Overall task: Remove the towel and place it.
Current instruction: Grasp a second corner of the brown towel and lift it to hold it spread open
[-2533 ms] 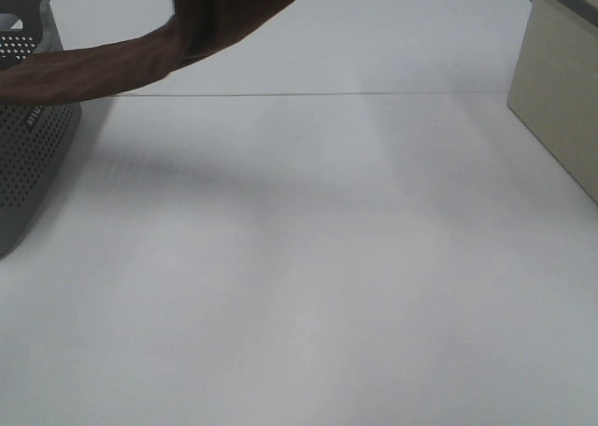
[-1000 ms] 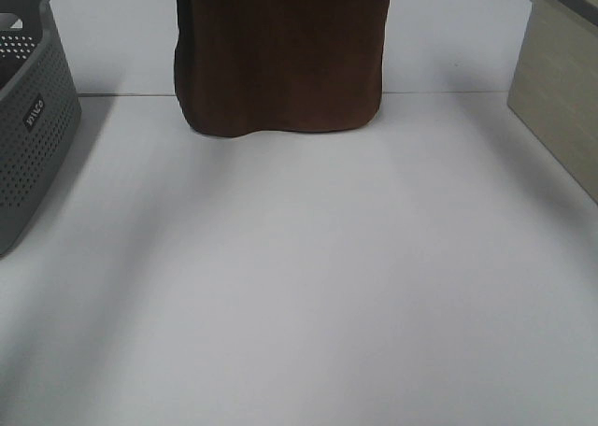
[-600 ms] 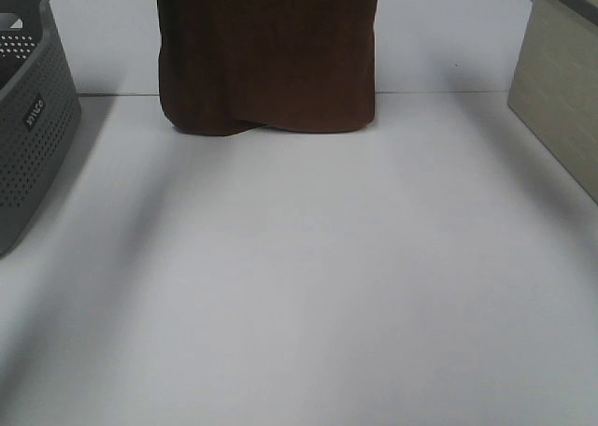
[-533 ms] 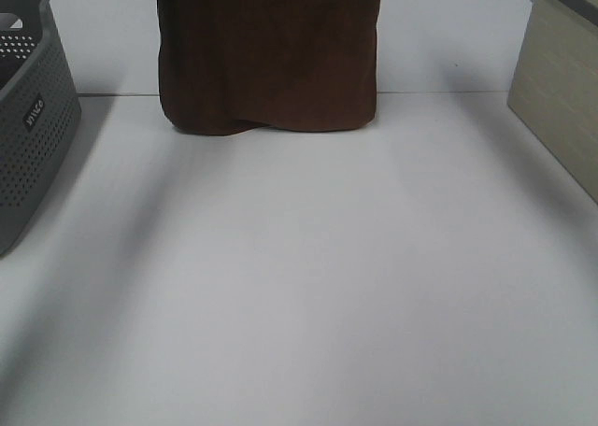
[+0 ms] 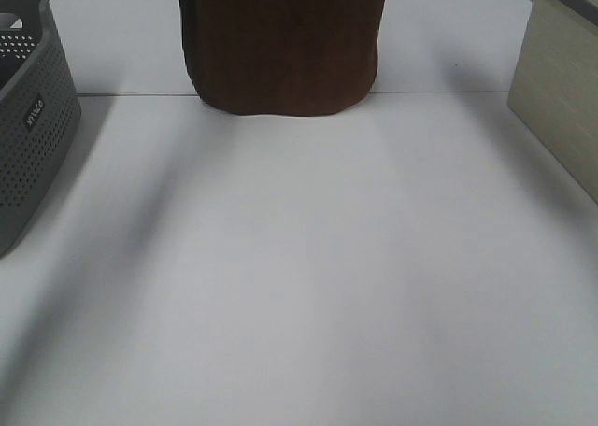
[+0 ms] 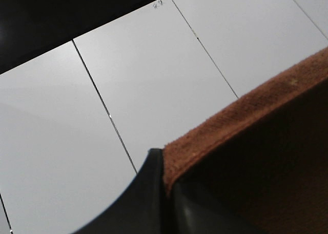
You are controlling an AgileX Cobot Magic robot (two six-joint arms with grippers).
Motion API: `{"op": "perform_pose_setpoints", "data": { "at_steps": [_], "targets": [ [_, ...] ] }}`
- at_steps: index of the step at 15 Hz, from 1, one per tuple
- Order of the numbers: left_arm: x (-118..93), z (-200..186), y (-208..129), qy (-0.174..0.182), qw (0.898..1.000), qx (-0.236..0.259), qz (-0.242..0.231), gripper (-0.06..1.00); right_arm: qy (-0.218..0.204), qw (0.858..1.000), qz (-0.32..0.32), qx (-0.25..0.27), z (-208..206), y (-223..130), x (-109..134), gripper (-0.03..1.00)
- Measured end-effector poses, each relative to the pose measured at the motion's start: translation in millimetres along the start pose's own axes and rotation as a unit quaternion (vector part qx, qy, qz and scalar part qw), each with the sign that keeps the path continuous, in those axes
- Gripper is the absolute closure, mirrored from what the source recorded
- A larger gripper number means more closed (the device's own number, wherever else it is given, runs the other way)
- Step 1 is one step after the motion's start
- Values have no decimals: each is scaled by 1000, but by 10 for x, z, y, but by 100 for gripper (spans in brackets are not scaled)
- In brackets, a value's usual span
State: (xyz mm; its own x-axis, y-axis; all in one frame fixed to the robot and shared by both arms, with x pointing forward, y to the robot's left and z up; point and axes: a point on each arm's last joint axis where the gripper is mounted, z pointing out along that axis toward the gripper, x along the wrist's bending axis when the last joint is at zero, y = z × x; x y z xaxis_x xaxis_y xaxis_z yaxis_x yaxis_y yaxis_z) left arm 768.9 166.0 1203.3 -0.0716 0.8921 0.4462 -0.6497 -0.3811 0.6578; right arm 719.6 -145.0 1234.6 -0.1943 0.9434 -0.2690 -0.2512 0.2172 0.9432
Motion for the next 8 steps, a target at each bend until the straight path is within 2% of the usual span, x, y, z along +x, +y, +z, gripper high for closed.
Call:
{"op": "perform_pose_setpoints", "data": {
  "at_steps": [3, 5, 6, 7, 8],
  "targets": [
    [-41, -2, -61, -17, 999, 40, -1, 94, -1, 1000, 8, 24, -1, -43, -2, 96],
    [-155, -31, -190, -54, 990, 130, -20, 94, -3, 996, 24, 81, -12, -145, -2, 96],
    [-252, -67, -253, -79, 979, 186, -33, 94, -2, 992, 39, 120, -26, -216, 5, 96],
    [-367, -130, -322, -112, 960, 254, -42, 94, 2, 983, 57, 173, -68, -280, 12, 96],
    [-457, -209, -346, -146, 934, 323, -47, 94, 12, 971, 75, 225, -118, -344, 37, 96]
  ]
}}
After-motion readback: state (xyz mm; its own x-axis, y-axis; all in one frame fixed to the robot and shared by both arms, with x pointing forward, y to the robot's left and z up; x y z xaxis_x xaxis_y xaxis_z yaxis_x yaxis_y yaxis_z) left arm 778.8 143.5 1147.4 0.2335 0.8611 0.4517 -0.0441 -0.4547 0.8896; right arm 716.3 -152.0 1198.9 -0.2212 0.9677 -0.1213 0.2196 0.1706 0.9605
